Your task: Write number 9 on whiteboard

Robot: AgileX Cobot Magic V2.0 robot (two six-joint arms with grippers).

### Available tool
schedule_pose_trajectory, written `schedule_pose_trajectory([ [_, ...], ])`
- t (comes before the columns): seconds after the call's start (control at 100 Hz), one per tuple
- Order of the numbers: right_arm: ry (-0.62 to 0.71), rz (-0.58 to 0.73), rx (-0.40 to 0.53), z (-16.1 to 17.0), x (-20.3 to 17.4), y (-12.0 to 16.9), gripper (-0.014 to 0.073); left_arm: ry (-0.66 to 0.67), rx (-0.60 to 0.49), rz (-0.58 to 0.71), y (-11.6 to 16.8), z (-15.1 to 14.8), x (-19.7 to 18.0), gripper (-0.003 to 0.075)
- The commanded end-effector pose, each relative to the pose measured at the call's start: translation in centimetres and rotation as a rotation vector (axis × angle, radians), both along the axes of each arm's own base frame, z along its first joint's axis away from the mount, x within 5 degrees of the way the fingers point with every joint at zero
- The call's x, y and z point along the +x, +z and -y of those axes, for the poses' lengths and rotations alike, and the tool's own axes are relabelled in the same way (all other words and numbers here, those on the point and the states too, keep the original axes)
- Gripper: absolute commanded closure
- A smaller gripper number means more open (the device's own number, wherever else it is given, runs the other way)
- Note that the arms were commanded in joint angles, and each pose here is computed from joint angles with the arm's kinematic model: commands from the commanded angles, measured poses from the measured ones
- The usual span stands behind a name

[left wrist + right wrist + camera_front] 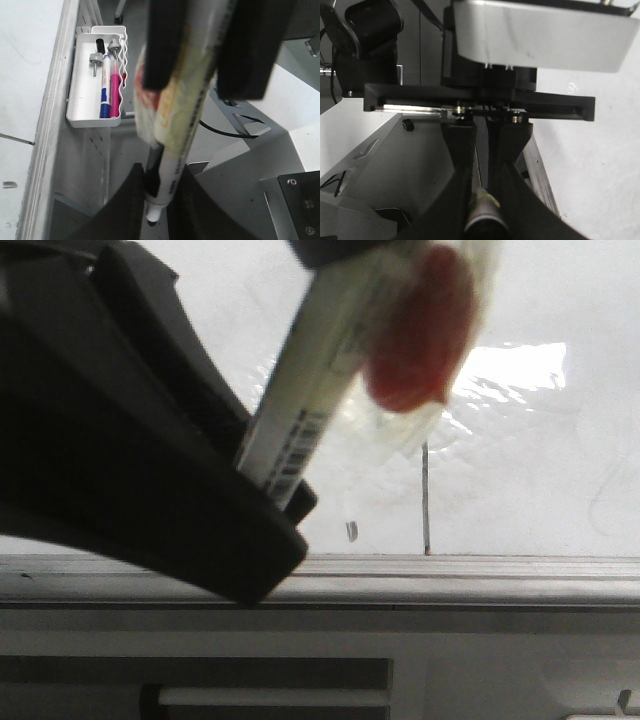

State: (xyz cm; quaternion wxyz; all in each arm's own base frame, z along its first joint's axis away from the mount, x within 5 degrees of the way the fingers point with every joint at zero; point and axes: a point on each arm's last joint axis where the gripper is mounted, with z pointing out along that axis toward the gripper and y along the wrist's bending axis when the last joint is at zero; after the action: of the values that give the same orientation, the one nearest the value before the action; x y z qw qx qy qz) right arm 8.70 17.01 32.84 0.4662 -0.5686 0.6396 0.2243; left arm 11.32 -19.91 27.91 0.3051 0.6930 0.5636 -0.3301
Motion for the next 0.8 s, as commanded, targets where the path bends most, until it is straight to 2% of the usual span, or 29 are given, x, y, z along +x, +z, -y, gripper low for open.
schedule_pose_trajectory([
  [0.0,-0.001,-0.01,0.017,-0.5,0.2,0.4,0.0645,0.053,-0.126,-0.063,2.4,0.5,-0.2,0.0741],
  [0.08,-0.003,-0.007,0.02,-0.5,0.2,0.4,0.0577,0.074,-0.123,-0.082,2.4,0.5,0.0,0.0741],
  [0.18,-0.002,0.005,0.042,0.0,-0.1,0.9,0.0392,0.09,-0.118,-0.106,2.4,0.5,0.0,0.0741],
  [0.29,-0.019,0.053,0.115,0.6,-0.3,2.0,0.0174,0.137,-0.1,-0.168,1.8,0.3,0.0,0.0741],
  [0.37,-0.032,0.09,0.173,1.3,-0.4,2.9,0.0106,0.198,-0.081,-0.233,1.3,0.2,0.0,0.0741],
  [0.5,-0.091,0.144,0.252,2.7,-0.3,4.2,0.0134,0.257,-0.058,-0.284,0.3,0.0,0.0,0.0741],
  [0.6,-0.149,0.185,0.302,4.1,-0.1,5.1,0.0202,0.318,-0.063,-0.288,0.2,0.0,0.4,0.0741],
  [0.69,-0.195,0.215,0.334,5.2,-0.1,5.7,0.0349,0.404,-0.079,-0.295,0.2,0.0,1.0,0.0741],
  [0.79,-0.236,0.24,0.353,6.2,-0.2,6.1,0.0614,0.525,-0.111,-0.299,0.3,-0.1,2.0,0.0741],
])
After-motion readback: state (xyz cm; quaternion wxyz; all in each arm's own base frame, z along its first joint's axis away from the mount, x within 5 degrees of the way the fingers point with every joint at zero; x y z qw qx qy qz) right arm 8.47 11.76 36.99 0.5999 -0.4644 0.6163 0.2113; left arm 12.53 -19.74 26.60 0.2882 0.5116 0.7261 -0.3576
